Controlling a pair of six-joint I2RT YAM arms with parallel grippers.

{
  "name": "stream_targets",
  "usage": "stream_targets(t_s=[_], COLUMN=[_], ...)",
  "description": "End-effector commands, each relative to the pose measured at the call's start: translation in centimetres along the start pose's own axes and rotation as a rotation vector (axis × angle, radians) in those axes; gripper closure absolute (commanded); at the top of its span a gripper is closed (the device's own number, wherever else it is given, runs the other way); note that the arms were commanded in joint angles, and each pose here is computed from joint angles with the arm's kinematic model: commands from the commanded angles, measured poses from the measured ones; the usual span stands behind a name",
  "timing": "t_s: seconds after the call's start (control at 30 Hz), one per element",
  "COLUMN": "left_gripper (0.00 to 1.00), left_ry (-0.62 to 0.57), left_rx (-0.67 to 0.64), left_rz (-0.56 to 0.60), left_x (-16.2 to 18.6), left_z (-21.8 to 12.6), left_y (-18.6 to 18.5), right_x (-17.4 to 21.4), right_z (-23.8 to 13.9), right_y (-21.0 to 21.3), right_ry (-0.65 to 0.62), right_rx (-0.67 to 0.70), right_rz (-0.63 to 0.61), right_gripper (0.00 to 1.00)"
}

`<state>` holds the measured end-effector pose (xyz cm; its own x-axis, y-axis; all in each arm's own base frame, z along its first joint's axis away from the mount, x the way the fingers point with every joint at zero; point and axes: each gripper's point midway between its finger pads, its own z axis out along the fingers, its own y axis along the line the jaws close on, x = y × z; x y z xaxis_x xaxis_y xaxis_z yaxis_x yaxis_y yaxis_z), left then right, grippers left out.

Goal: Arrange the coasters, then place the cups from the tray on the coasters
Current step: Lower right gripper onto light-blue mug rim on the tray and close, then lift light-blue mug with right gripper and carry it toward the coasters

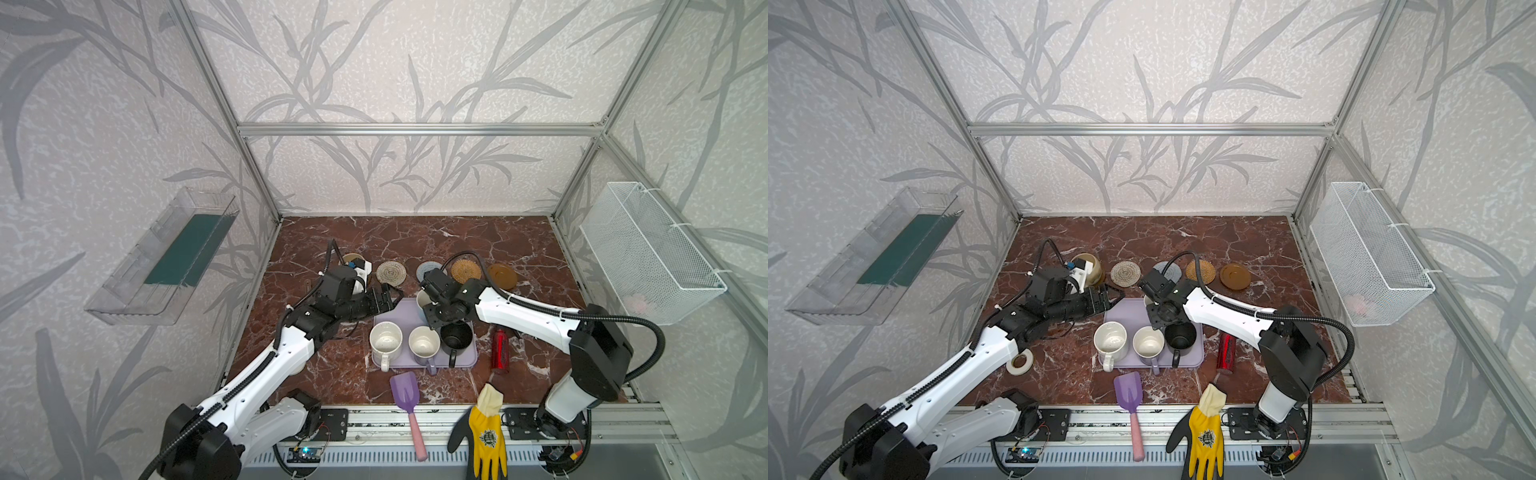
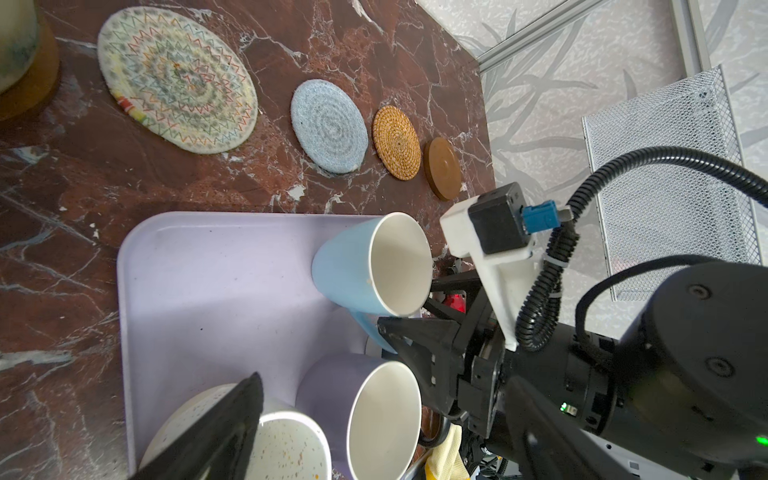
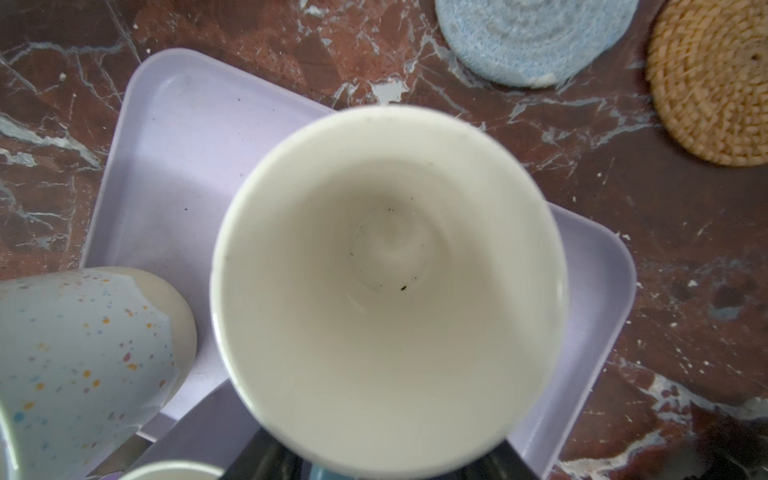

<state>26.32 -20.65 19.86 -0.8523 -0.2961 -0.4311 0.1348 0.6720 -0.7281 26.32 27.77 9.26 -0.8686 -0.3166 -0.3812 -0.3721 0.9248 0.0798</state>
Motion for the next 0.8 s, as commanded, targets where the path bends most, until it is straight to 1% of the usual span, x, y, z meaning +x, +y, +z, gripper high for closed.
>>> stream_targets(t_s=[0.0,0.4,0.5,0.77], left_gripper=[0.07,0.07,0.07,0.07], left_ry=[-0.014,-0.013,-0.013,-0.015], left_rx=[0.024,0.025,0.024,0.030], left_rz=[0.003,0.004,0.004,0.006], left_x=[-0.4,-0.2,-0.1,-0.2], left_z=[-0.1,-0.1,-0.1,-0.1], left_y=[-0.7,-0.5,-0.5,-0.6], right_x=[-1.1,-1.4,-1.0,-1.3], right_z=[-0.1,0.4,1.4,1.7], right_y=[0.9,0.8,0.5,0.8], right_ry=[-0.021,-0.024,-0.001,-0.020], right_rx=[-0.037,-0.015,0.004,-0.006], right_rz=[-0.004,0.013,0.012,0.024], right_gripper=[0.48,0.57,0.60,0.73])
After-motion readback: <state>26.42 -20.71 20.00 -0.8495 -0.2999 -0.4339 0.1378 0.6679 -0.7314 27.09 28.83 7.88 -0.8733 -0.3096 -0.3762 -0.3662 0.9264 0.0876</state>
